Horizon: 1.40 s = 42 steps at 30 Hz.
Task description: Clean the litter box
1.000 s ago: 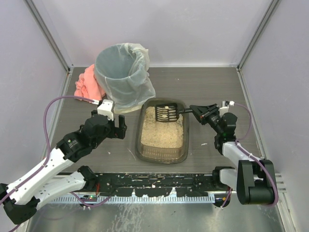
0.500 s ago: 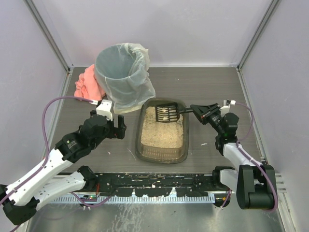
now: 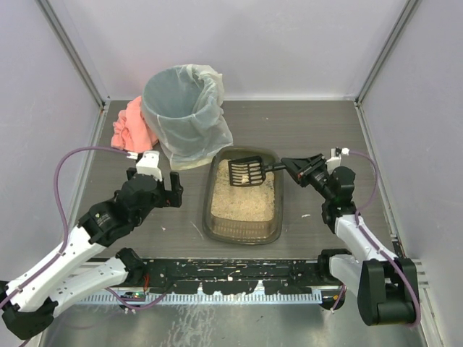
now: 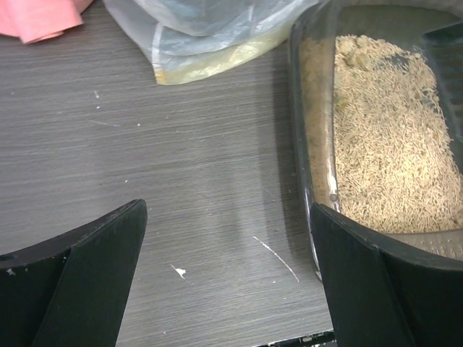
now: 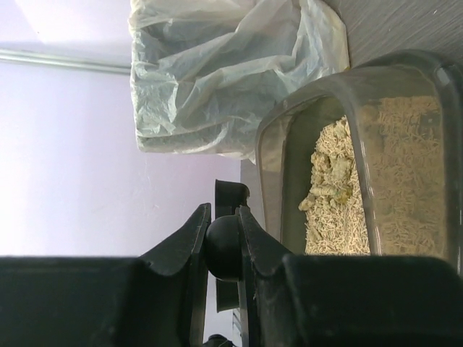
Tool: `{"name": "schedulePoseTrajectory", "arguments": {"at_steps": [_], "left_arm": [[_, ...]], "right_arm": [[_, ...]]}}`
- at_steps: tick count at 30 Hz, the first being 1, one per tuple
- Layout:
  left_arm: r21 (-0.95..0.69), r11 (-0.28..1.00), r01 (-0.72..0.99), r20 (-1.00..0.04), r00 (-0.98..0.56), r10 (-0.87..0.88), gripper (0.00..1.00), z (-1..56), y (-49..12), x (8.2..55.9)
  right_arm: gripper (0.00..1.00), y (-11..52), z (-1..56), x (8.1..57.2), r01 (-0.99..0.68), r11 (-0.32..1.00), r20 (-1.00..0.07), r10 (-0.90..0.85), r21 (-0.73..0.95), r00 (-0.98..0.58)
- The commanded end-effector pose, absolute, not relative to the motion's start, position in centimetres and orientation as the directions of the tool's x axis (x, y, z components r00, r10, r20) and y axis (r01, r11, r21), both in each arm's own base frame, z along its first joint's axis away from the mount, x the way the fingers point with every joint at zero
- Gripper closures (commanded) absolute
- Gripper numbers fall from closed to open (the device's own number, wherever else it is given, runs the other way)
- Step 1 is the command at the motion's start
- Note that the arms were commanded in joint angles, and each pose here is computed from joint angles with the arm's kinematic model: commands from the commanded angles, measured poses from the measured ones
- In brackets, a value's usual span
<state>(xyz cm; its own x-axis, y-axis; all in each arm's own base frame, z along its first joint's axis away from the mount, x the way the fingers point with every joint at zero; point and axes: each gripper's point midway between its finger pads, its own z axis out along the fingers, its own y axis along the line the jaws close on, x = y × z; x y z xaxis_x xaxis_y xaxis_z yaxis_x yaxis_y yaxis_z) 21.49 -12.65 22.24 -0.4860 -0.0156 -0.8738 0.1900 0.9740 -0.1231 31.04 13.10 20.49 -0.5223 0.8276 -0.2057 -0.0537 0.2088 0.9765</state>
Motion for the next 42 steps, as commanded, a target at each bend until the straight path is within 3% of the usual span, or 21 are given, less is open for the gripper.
{"name": "schedulePoseTrajectory", "arguments": {"at_steps": [1, 8, 14, 22, 33, 36, 42], "left_arm": [[-0.151, 0.986, 0.074, -0.876, -0.472, -0.099, 0.03, 22.0, -10.8, 21.4], [-0.191, 0.981, 0.034, -0.851, -0.504, -0.148, 0.03, 19.5, -10.3, 20.5], [-0.228, 0.973, 0.02, -0.84, -0.51, -0.187, 0.02, 17.9, -10.3, 20.2], [-0.266, 0.963, 0.051, -0.813, -0.549, -0.196, 0.02, 17.0, -11.3, 19.5], [-0.275, 0.961, 0.025, -0.821, -0.526, -0.221, 0.02, 17.3, -10.5, 19.4], [-0.286, 0.958, 0.02, -0.82, -0.522, -0.233, 0.02, 17.1, -10.4, 19.3], [-0.246, 0.969, 0.025, -0.829, -0.523, -0.197, 0.02, 17.3, -9.8, 19.1]], "right_arm": [[0.99, 12.6, 24.0, 31.7, -0.101, 0.21, -0.232, 0.855, 0.973, -0.465], [0.99, 13.9, 28.6, 34.0, -0.083, 0.148, -0.17, 0.884, 0.985, -0.436], [0.99, 16.4, 35.0, 37.1, -0.128, 0.163, -0.199, 0.914, 0.978, -0.355], [0.99, 20.5, 42.3, 44.8, -0.247, 0.21, -0.28, 0.912, 0.946, -0.299], [0.99, 27.5, 46.7, 52.9, -0.524, 0.541, -0.697, 0.7, 0.658, -0.153], [0.99, 29.4, 48.4, 51.4, -0.704, 0.566, -0.806, 0.592, 0.429, -0.015], [0.99, 31.6, 49.3, 49.7, -0.81, 0.574, -0.891, 0.421, 0.12, 0.166]]}}
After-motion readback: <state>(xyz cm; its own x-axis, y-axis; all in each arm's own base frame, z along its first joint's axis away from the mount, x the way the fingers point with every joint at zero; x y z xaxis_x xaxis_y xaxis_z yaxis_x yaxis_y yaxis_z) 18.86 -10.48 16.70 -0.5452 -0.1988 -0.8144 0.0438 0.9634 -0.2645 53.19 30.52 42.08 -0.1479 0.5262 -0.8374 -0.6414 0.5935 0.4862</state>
